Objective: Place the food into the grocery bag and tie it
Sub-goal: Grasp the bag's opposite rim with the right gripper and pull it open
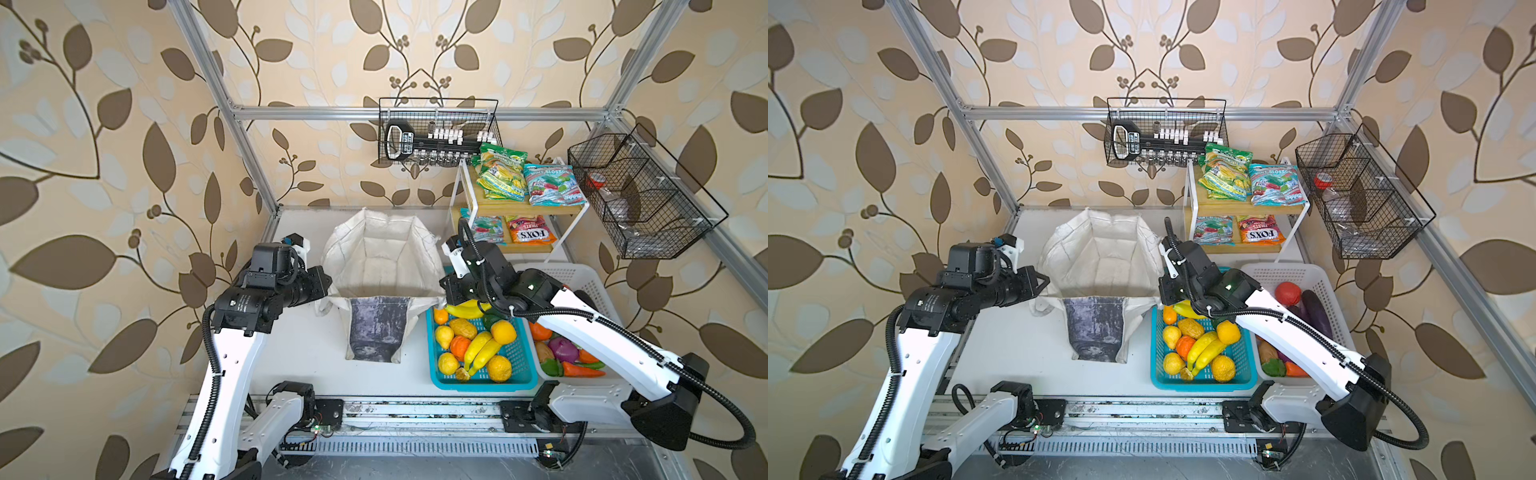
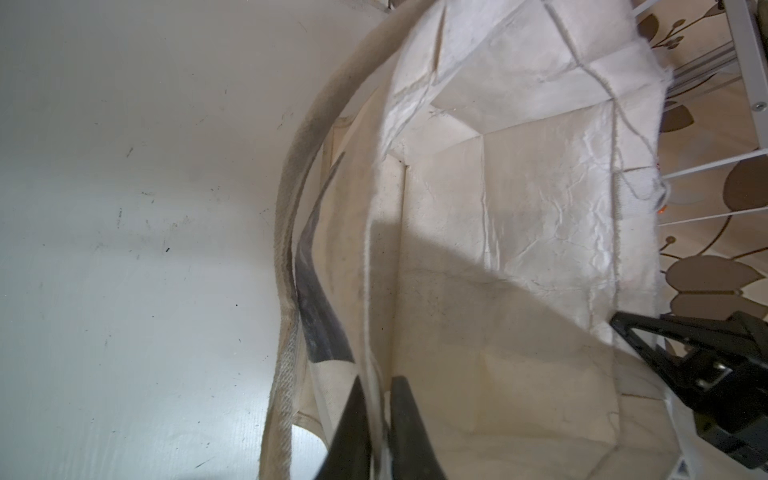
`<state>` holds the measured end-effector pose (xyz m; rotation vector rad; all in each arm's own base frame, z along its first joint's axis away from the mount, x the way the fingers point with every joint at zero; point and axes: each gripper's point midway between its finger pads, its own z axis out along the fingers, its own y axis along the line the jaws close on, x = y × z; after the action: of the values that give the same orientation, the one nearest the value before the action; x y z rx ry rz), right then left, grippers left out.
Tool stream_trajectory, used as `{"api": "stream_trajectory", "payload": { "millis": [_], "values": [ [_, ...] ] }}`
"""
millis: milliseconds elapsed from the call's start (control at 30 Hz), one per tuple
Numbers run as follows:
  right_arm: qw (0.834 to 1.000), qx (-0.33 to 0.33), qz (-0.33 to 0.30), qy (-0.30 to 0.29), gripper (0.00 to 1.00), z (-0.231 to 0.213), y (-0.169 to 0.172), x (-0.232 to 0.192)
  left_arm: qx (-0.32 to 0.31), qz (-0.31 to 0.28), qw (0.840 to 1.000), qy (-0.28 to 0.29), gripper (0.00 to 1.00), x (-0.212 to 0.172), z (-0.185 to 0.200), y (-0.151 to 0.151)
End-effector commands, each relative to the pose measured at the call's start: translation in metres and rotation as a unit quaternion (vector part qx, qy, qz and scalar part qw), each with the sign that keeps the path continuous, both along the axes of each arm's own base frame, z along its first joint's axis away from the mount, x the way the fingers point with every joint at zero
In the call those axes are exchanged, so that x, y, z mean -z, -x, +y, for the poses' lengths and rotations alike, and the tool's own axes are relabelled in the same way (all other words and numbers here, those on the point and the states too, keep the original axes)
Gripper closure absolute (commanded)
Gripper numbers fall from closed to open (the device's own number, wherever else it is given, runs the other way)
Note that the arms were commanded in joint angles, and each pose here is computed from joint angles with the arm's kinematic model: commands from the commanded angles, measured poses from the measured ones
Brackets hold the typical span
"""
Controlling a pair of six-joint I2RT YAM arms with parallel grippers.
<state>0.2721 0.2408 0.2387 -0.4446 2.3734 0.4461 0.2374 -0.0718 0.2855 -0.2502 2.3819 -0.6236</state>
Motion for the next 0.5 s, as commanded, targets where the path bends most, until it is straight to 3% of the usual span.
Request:
{"api": "stream_trajectory", "payload": {
  "millis": [0, 67, 100, 267, 367, 433, 467],
  "values": [
    [0.999, 0.008, -0.020, 0.028, 0.99, -0.005, -0.011, -0.008, 0.023, -0.025, 0.999, 0.010, 0.55, -0.005, -0.006, -0.003],
    [0.999, 0.002, -0.016, 0.029, 0.98, -0.001, -0.013, -0.007, 0.015, -0.024, 1.000, -0.006, 0.36, -0.002, -0.001, -0.011],
    [1.000, -0.002, -0.017, 0.025, 0.96, 0.001, -0.014, -0.007, 0.011, -0.021, 1.000, -0.015, 0.32, 0.000, 0.002, -0.015],
    [1.000, -0.013, -0.010, 0.008, 0.84, 0.010, -0.012, -0.003, -0.007, -0.001, 0.998, -0.059, 0.24, 0.007, 0.015, -0.036],
    [1.000, -0.010, -0.006, 0.012, 0.84, 0.008, -0.016, 0.002, -0.051, 0.027, 0.992, -0.112, 0.12, 0.025, 0.038, -0.051],
    [1.000, -0.008, -0.004, 0.018, 0.84, 0.007, -0.016, 0.006, -0.067, 0.038, 0.990, -0.120, 0.14, 0.027, 0.043, -0.057],
    [1.000, -0.008, -0.005, 0.018, 0.83, 0.007, -0.016, 0.008, -0.061, 0.028, 0.992, -0.107, 0.22, 0.023, 0.038, -0.061]
  ]
}}
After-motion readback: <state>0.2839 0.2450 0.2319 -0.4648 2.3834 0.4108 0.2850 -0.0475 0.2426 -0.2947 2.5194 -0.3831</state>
